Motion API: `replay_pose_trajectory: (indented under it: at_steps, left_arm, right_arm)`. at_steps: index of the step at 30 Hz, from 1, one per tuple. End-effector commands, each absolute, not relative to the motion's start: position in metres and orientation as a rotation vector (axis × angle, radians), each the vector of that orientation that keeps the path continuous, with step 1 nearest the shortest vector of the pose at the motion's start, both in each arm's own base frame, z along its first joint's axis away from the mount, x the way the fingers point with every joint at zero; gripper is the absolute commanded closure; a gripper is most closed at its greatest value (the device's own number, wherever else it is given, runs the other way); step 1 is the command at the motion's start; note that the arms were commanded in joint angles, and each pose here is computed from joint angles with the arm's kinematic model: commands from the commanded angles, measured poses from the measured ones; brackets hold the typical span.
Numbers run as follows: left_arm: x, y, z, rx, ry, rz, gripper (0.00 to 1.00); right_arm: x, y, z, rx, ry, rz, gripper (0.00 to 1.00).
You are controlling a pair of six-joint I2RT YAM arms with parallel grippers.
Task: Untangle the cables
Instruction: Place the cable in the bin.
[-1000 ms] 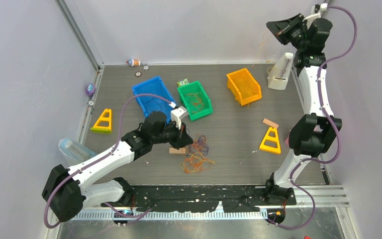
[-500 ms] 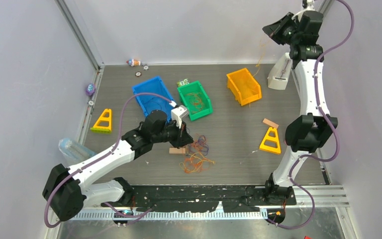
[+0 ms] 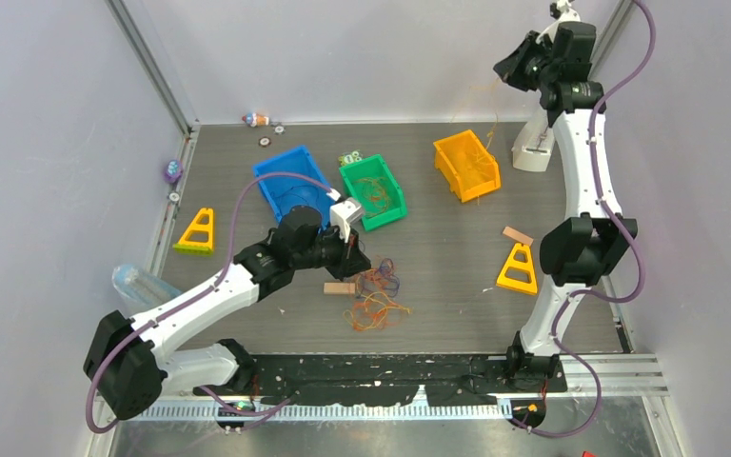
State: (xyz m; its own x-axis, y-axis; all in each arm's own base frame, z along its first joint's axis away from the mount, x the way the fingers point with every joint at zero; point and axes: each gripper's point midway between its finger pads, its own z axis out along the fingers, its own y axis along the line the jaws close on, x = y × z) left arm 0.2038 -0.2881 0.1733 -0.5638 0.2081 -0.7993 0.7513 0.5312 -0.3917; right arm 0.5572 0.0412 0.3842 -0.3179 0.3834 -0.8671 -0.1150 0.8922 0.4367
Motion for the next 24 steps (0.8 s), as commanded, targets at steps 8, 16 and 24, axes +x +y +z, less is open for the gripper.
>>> replay_pose_trajectory:
  at_steps: [8, 16, 24]
  left_arm:
    - [0.209, -0.291, 0.188, 0.8, 2.01, -0.961, 1.0]
    - [0.209, -0.291, 0.19, 0.802, 2.004, -0.961, 1.0]
    - [0.207, -0.285, 0.192, 0.805, 2.0, -0.937, 1.0]
  right_arm:
    - [0.557, 0.05, 0.344, 0.129, 1.897, 0.451, 0.95]
    - [0.536, 0.063, 0.265, 0.096, 2.063, 0.367, 0.94]
    - [0.554, 0.061, 0.193, 0.109, 2.243, 0.304, 0.95]
